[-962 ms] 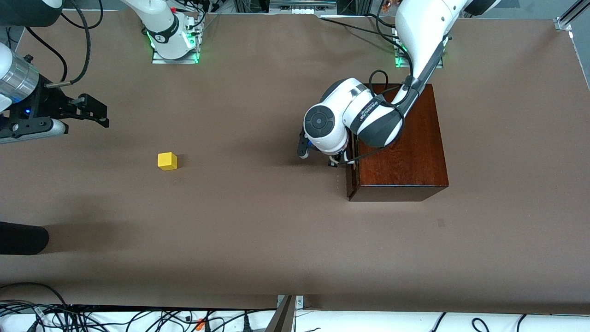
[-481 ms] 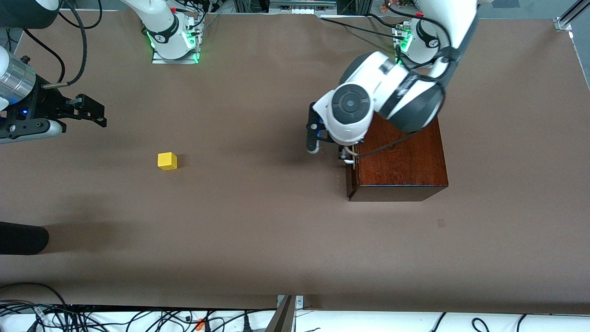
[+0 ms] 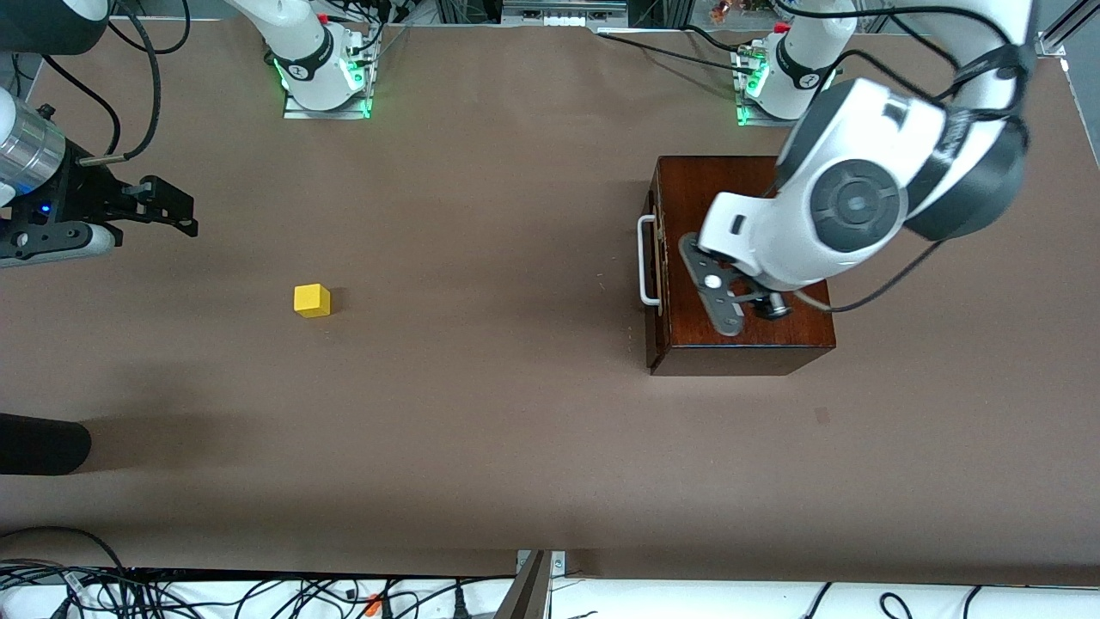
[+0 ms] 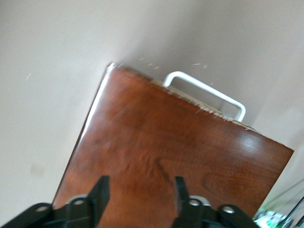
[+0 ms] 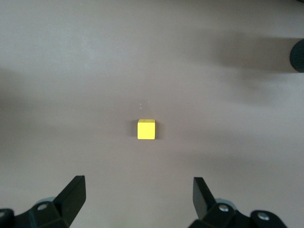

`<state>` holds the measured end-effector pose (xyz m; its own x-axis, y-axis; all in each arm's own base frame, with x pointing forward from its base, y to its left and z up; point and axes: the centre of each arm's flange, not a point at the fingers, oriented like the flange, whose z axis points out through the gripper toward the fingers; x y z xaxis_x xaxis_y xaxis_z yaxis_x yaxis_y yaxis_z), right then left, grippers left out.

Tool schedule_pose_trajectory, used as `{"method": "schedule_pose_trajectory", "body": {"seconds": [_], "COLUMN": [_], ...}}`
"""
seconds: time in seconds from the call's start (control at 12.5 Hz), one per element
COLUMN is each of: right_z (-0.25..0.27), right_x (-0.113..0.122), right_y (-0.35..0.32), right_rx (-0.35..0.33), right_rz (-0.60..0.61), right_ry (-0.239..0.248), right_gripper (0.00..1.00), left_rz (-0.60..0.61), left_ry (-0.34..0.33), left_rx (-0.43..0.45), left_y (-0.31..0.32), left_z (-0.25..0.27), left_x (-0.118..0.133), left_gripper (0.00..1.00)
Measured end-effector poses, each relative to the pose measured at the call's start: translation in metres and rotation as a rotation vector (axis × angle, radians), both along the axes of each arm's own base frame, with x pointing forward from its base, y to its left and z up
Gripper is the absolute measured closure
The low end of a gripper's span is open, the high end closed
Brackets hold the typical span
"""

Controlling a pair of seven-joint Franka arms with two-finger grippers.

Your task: Open drawer, take yellow block, close drawer

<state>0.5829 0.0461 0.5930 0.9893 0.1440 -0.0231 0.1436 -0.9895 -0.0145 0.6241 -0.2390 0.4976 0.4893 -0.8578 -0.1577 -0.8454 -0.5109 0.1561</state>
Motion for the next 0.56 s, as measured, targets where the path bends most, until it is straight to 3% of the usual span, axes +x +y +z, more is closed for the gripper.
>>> {"method": "schedule_pose_trajectory", "body": {"seconds": [0.16,0.24,0.4,0.56], "right_z": [0.000,0.000,0.000,0.000], "right_x": [0.000,0.000,0.000,0.001], "right_y": [-0.001,-0.002,-0.006,-0.006], "right_rx": [0.000,0.000,-0.001,-0.001], "right_rz": [-0.002,-0.004,-0.010,-0.011], "right_ry": [0.000,0.000,0.001,0.001], "right_gripper": [0.00,0.00,0.00,0.00], "left_rz": [0.101,0.133,0.259,0.483], "left_ry": [-0.012,-0.027,-0.086,-0.179], "left_rx": [0.035,0.053,0.085,0.102], "left_y": [0.035,0.053,0.084,0.113], "left_z": [0.009,0.015,0.042,0.080], "left_x": [0.007,0.012,0.013,0.004], "left_gripper": [0.07,0.00,0.00,0.00]}}
